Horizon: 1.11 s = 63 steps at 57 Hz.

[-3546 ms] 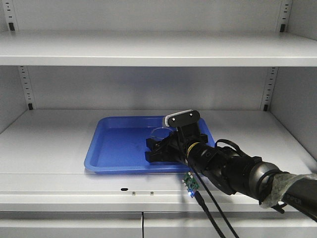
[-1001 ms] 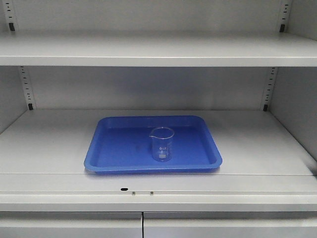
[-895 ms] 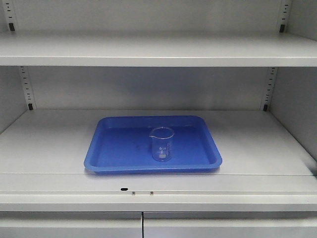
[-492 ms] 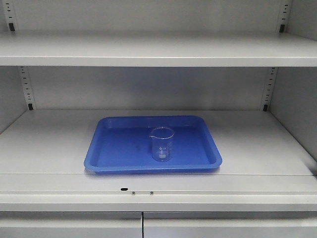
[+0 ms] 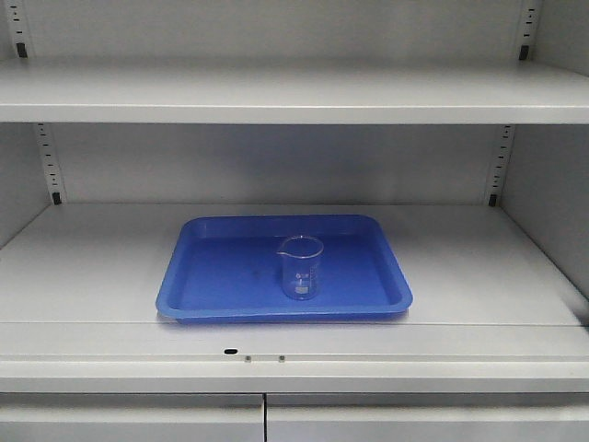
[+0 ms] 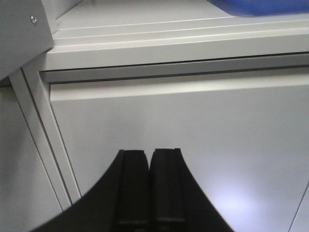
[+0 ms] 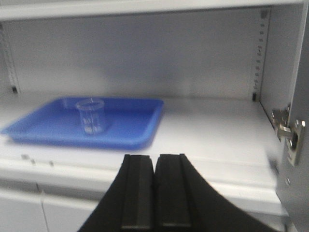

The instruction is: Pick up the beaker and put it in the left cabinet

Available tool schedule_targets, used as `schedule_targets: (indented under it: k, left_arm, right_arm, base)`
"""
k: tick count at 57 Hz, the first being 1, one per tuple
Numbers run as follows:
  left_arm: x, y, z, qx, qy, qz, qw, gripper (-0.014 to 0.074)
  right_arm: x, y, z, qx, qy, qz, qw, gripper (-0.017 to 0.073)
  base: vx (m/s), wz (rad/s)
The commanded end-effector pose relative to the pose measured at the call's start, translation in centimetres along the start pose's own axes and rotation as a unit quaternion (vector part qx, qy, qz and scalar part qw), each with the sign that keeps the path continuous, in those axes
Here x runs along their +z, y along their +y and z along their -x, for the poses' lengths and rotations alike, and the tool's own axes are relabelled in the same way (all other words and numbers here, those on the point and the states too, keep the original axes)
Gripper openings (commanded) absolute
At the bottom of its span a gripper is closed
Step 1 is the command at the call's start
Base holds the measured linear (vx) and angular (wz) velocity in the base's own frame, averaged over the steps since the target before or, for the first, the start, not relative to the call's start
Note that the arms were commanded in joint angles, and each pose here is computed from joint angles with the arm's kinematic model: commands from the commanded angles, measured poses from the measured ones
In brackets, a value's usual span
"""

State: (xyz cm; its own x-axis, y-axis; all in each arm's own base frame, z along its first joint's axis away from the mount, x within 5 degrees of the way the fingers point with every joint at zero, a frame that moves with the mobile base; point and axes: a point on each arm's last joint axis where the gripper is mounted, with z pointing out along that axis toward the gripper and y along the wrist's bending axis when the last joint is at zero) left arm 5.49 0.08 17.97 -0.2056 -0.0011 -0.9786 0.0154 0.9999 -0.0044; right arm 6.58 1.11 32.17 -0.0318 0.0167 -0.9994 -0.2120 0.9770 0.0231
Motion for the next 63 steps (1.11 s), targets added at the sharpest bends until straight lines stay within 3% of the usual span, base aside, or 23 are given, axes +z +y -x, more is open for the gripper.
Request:
schedule_targets:
  k: [1, 7, 27, 31, 40, 63]
  left_arm:
    - [-0.3, -0.2, 1.1, -0.003, -0.054, -0.012, 0.998, 0.0004]
    - [-0.3, -0.2, 1.1, -0.003, -0.054, -0.012, 0.998, 0.0004]
    - [-0.3, -0.2, 1.1, -0.003, -0.054, -0.012, 0.998, 0.0004]
    - [-0.3, -0.2, 1.1, -0.003, -0.055, -0.012, 0.998, 0.0004]
    - [-0.3, -0.2, 1.1, -0.003, -0.054, -0.012, 0.998, 0.0004]
    - [-0.3, -0.2, 1.1, -0.003, -0.054, -0.012, 0.998, 0.0004]
  right_arm:
    - [0.1, 0.1, -0.9, -0.034, -0.004, -0.004, 0.999, 0.0014]
    - [0.1, -0.1, -3.5, -0.015, 0.010, -0.018, 1.000, -0.0012]
    - [-1.1, -1.4, -11.4, -0.021, -0.049, -0.138, 0.989, -0.0008]
    - [-0.9, -1.6, -12.1, -0.002, -0.039, -0.142, 0.989, -0.0008]
    - [-1.0, -1.5, -12.1, -0.017, -0.042, -0.142, 0.989, -0.0007]
    - [-0.9, -1.6, -12.2, -0.013, -0.036, -0.143, 0.989, -0.0007]
  base:
    - [0.00, 0.00]
    - [0.00, 0.00]
    - [0.00, 0.00]
    - [0.00, 0.00]
    - [0.00, 0.00]
    - [0.00, 0.00]
